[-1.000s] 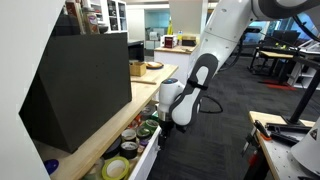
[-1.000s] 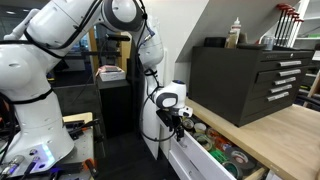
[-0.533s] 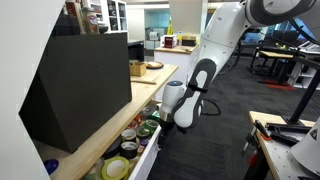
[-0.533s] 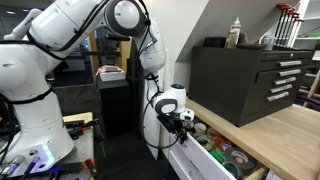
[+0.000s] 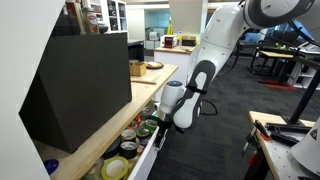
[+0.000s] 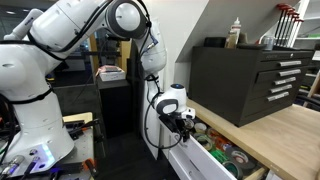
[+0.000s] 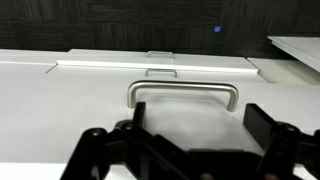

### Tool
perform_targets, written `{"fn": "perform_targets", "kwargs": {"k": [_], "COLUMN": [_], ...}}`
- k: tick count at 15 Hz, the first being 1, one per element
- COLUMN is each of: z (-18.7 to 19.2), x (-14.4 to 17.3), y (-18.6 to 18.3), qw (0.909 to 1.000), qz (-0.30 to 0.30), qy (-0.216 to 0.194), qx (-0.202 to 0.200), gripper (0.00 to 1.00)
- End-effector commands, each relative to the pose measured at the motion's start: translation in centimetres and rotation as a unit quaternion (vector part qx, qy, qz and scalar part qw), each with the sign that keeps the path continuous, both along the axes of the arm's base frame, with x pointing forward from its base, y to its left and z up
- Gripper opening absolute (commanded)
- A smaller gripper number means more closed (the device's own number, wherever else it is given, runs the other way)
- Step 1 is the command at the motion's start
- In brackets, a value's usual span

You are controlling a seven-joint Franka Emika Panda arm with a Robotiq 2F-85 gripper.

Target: Close the top drawer of the cabinet.

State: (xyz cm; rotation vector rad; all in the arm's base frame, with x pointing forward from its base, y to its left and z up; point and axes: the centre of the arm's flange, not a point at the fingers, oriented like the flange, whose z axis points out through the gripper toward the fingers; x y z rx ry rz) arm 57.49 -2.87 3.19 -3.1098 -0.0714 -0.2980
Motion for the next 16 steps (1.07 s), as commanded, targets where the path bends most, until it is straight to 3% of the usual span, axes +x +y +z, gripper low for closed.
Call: {"fn": "perform_targets", "kwargs": {"k": [1, 7, 16], "z": [0.0, -0.2, -0.4], "x": [1.5, 3.8, 11.6], "y": [0.1, 0.0, 0.0], "qw": [0.9996, 0.9994, 0.9993], "qz": [0.016, 0.018, 0.010], "qy": [-0.022, -0.027, -0.031], "qx": [-0.006, -0.011, -0.017], "gripper": [1.00, 1.00, 1.00]}}
